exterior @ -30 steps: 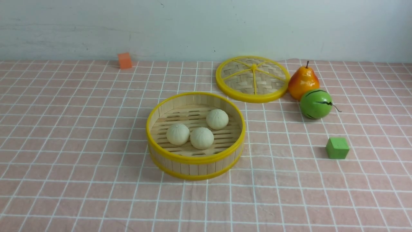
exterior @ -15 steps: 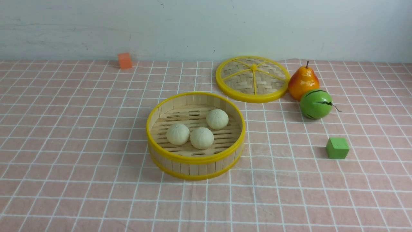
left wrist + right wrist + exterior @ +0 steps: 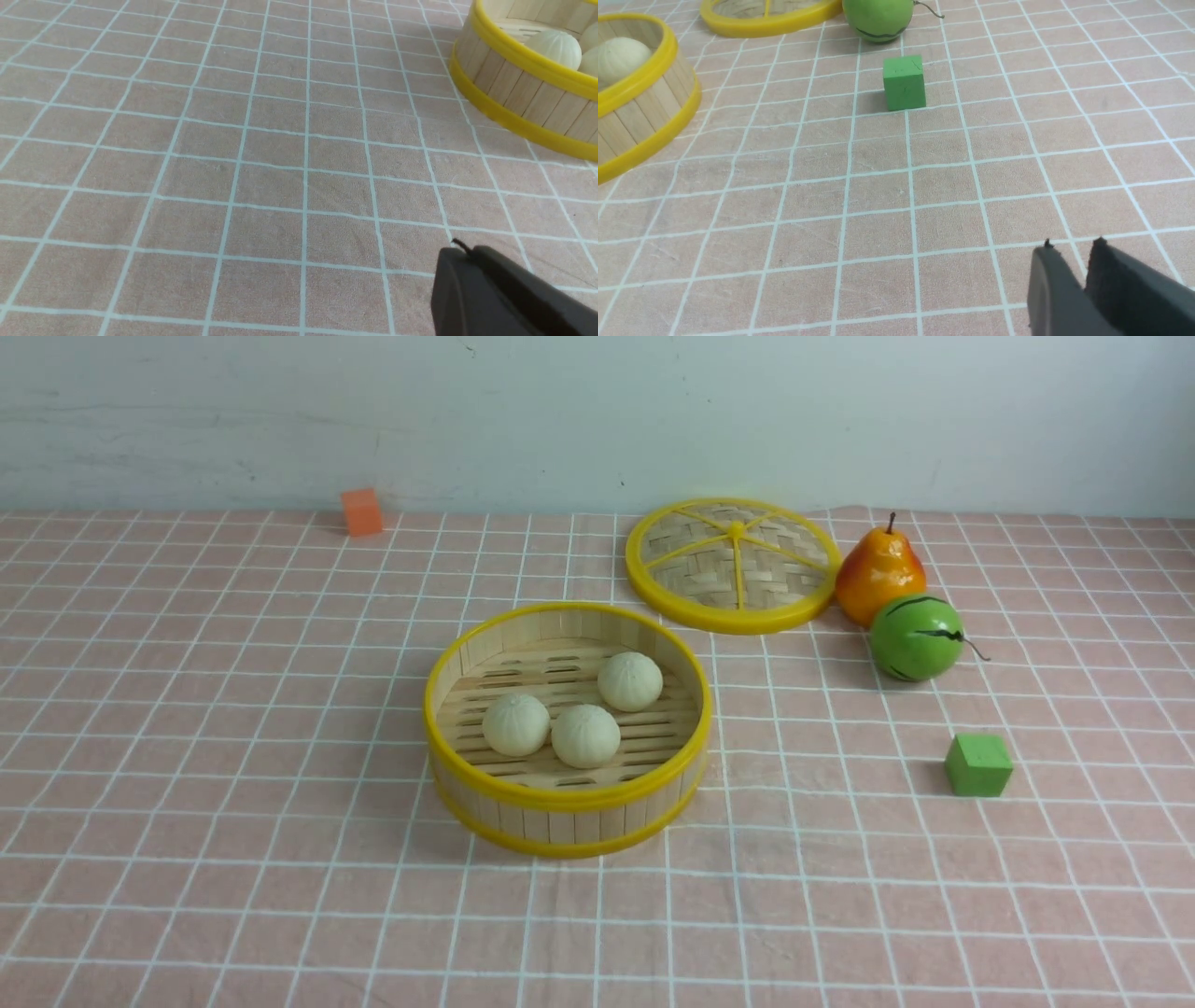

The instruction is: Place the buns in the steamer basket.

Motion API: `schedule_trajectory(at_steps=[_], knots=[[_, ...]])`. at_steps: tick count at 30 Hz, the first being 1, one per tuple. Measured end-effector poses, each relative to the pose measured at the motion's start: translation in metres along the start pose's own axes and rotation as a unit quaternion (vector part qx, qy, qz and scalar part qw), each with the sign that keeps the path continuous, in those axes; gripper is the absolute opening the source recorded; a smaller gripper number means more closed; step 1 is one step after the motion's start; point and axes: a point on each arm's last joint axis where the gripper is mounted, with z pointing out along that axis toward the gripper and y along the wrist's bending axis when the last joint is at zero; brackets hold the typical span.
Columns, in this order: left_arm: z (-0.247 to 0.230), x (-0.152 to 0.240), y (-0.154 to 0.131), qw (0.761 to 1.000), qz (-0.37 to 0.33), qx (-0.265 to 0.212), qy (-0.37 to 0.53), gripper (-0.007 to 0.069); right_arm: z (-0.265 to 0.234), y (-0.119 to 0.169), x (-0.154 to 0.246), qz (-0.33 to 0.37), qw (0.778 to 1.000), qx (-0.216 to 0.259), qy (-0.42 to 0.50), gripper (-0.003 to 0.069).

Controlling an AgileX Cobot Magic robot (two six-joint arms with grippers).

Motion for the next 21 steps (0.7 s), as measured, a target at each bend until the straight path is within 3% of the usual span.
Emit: schedule_trajectory(at_steps=[21], knots=[[0.0000, -0.0003, 0.0000, 1.000, 0.000, 0.000, -0.001, -0.0013, 0.0000, 0.0000, 0.0000, 0.000, 1.000, 0.000, 0.000, 0.0149]])
